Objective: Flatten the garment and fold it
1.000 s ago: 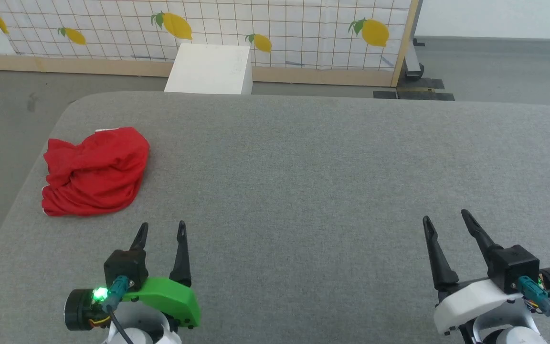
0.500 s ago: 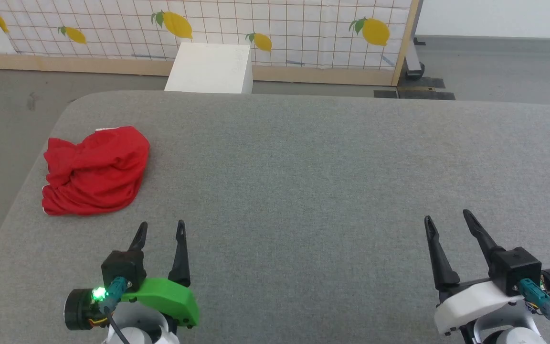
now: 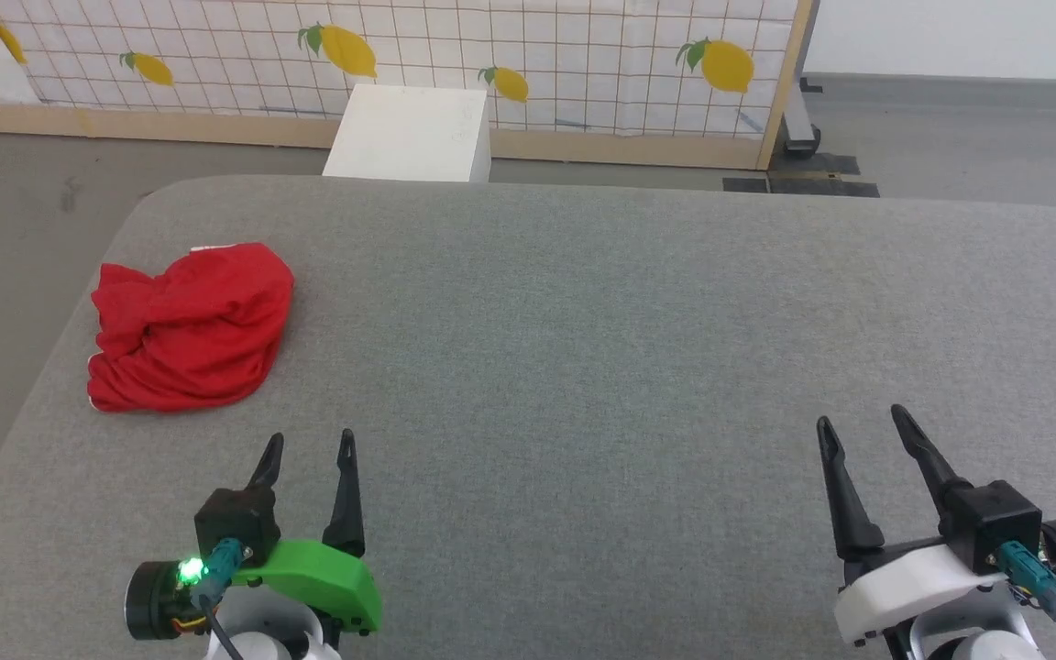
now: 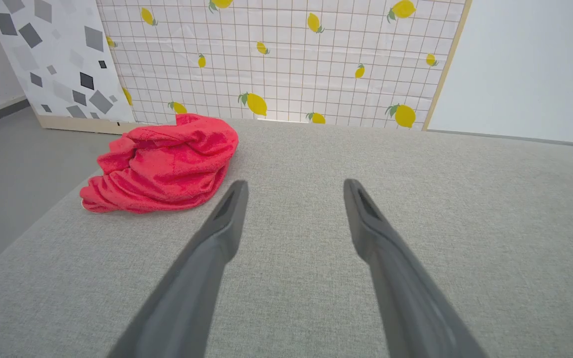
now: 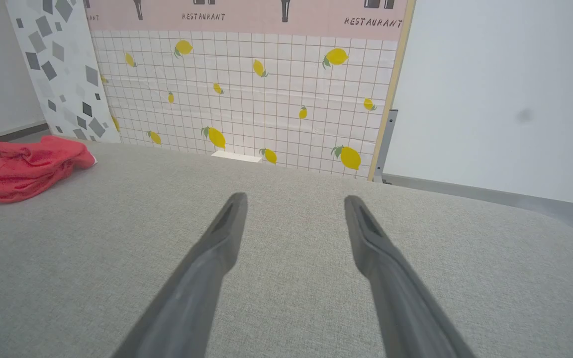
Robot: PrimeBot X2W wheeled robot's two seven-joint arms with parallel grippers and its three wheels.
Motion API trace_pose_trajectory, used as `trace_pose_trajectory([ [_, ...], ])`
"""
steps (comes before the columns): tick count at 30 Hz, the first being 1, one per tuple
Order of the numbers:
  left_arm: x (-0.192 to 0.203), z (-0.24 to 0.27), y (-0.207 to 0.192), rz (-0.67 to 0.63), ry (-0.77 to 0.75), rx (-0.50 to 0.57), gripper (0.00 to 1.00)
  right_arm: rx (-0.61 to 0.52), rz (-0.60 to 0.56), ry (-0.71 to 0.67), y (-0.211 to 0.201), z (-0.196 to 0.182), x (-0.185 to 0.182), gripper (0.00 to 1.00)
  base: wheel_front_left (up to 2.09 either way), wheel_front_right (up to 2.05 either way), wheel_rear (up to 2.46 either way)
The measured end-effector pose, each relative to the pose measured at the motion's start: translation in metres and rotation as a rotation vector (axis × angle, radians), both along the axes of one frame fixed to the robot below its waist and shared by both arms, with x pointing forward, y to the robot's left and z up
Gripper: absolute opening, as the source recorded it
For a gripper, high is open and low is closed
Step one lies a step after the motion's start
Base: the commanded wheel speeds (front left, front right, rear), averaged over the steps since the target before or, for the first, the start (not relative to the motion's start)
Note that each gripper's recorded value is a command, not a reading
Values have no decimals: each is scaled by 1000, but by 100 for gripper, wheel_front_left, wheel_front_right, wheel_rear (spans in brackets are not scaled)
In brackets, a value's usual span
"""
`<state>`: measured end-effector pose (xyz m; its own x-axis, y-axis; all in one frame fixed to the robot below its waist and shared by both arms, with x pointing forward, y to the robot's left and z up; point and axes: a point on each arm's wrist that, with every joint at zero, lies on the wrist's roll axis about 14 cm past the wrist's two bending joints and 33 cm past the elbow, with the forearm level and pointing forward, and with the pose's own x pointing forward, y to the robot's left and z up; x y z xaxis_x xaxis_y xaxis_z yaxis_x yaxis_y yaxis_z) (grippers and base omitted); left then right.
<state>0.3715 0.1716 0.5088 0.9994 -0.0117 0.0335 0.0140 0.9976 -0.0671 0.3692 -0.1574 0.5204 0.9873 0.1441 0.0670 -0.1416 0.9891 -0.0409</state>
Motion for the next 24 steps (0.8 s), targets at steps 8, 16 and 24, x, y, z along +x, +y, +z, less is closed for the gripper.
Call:
trace_pose_trajectory([
  [8, 0, -1, 0, 2, -3, -4, 100, 3, 0, -12, 0, 1, 1, 100, 0, 0, 0],
  [16, -7, 2, 18, 61, -21, -13, 100, 3, 48, -25, 16, 3, 11, 100, 0, 0, 0],
  [24, -35, -3, 65, 209, -13, -16, 100, 9, 179, -32, 62, 2, 26, 100, 0, 0, 0],
])
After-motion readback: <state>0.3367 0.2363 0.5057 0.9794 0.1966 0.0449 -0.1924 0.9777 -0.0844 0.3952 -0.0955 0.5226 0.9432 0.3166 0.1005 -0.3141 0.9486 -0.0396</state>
